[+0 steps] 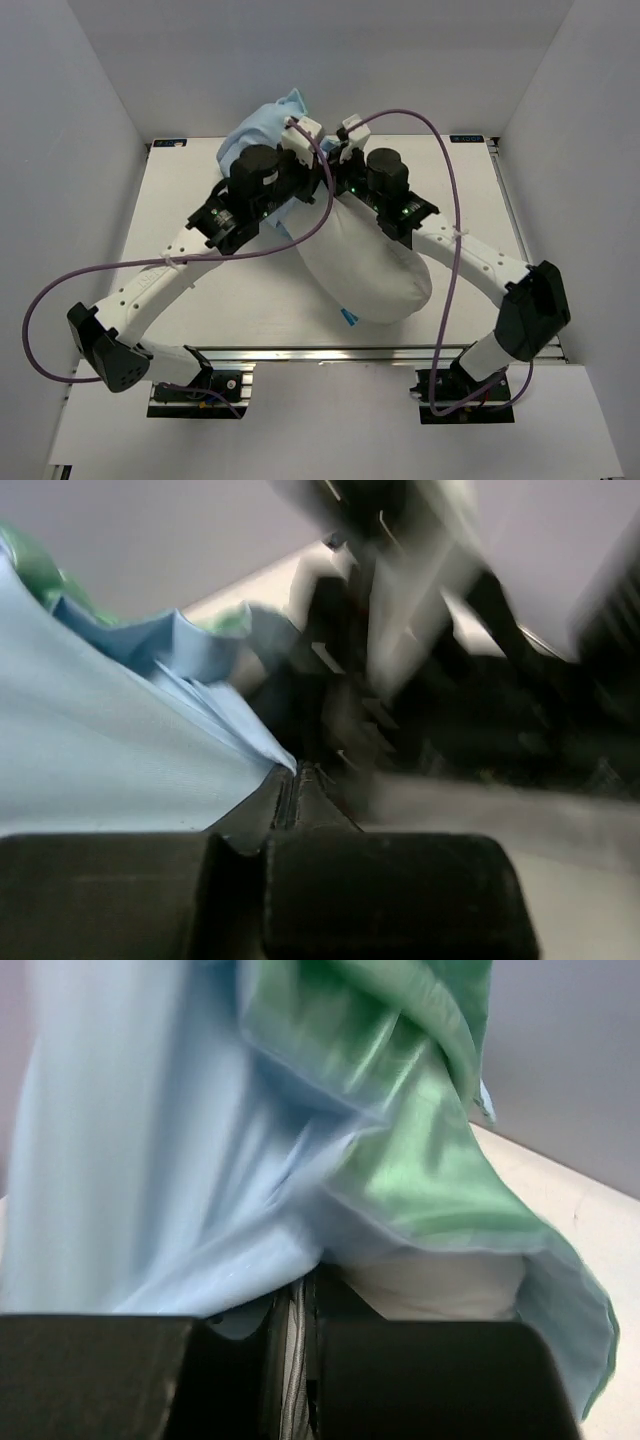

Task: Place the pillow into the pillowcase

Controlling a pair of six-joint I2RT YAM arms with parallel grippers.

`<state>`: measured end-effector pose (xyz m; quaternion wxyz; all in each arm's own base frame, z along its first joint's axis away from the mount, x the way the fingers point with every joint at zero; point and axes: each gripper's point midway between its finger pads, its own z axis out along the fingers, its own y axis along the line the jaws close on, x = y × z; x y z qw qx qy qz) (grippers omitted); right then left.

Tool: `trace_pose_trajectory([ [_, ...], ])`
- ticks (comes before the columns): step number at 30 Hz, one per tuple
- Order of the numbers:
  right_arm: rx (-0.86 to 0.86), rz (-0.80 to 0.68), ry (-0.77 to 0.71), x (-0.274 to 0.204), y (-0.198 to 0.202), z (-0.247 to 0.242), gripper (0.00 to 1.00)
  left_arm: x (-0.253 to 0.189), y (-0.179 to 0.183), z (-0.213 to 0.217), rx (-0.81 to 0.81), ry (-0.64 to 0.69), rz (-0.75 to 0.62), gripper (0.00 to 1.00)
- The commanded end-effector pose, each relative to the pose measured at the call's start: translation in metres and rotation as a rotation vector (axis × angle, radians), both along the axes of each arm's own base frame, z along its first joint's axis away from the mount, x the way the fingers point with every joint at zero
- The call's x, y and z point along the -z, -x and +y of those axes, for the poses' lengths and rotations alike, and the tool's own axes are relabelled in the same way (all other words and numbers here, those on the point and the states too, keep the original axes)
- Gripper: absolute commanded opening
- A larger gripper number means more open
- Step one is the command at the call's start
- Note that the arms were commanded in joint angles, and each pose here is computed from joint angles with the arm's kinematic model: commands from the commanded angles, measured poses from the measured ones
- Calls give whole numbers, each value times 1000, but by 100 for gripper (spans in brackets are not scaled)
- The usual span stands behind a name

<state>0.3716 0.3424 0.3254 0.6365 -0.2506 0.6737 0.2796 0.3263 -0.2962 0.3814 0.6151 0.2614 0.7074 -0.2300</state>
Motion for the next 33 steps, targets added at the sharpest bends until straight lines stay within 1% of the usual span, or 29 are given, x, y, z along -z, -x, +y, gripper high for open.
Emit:
trace_pose_trajectory([
  [1,160,-170,-353,-130,-40,-33,0,26,81,-49,311,96,169,0],
  [2,166,-154,-368,-129,-50,-43,0,21,84,-42,294,129,149,0],
  [3,146,-135,-379,-125,-52,-43,0,55,86,-37,267,106,210,0],
  [5,164,-120,-394,-121,-58,-49,0,76,94,-34,274,105,258,0],
  [7,229,-102,-398,-110,-69,-57,0,105,106,-37,304,82,364,0],
  [8,254,-78,-394,-103,-75,-62,0,113,121,-43,381,81,419,0],
  [10,277,-31,-394,-91,-90,-64,0,127,138,-48,451,81,474,0],
  [11,289,-12,-396,-84,-95,-68,0,122,147,-53,502,98,473,0],
  [12,291,0,-398,-79,-98,-68,0,117,151,-53,509,109,464,0],
  [14,298,43,-369,-55,-103,-64,0,98,150,-55,512,150,424,0],
  [15,259,67,-355,-45,-99,-57,0,89,141,-53,471,164,393,0],
  [16,227,68,-364,-45,-92,-55,0,76,133,-50,426,188,361,0],
  [17,203,103,-340,-19,-84,-53,0,55,120,-47,361,215,317,0],
  [18,115,108,-331,-14,-68,-43,0,45,95,-36,207,239,279,0],
  [19,68,68,-352,-29,-54,-44,0,42,81,-34,140,239,261,0],
  [20,30,87,-328,-14,-42,-41,0,24,67,-28,65,252,223,0],
  [21,-69,86,-312,-15,-24,-32,0,21,55,-25,8,241,209,0],
  [22,-122,51,-318,-29,-10,-33,0,19,45,-22,-42,218,190,0],
  [23,-219,52,-299,-28,9,-26,0,13,35,-30,-53,185,181,0],
  [25,-310,33,-289,-45,34,-25,0,4,26,-37,-55,143,172,0],
  [26,-357,44,-284,-47,46,-24,0,15,19,-43,-70,90,203,0],
  [27,-456,44,-275,-53,65,-20,0,-12,18,-44,-59,117,163,0],
  [28,-500,21,-279,-66,80,-22,0,-18,17,-47,-47,111,151,0],
  [29,-567,52,-258,-64,94,-21,0,-21,15,-49,-32,93,130,0],
  [30,-597,61,-235,-65,102,-22,0,-27,13,-50,-32,91,116,0],
  [31,-630,40,-214,-80,110,-23,0,-48,10,-48,-48,118,83,0],
  [32,-640,65,-191,-79,112,-23,0,-50,4,-44,-88,109,80,0],
  [33,-659,96,-154,-71,117,-24,0,-48,-1,-50,-81,78,67,0],
])
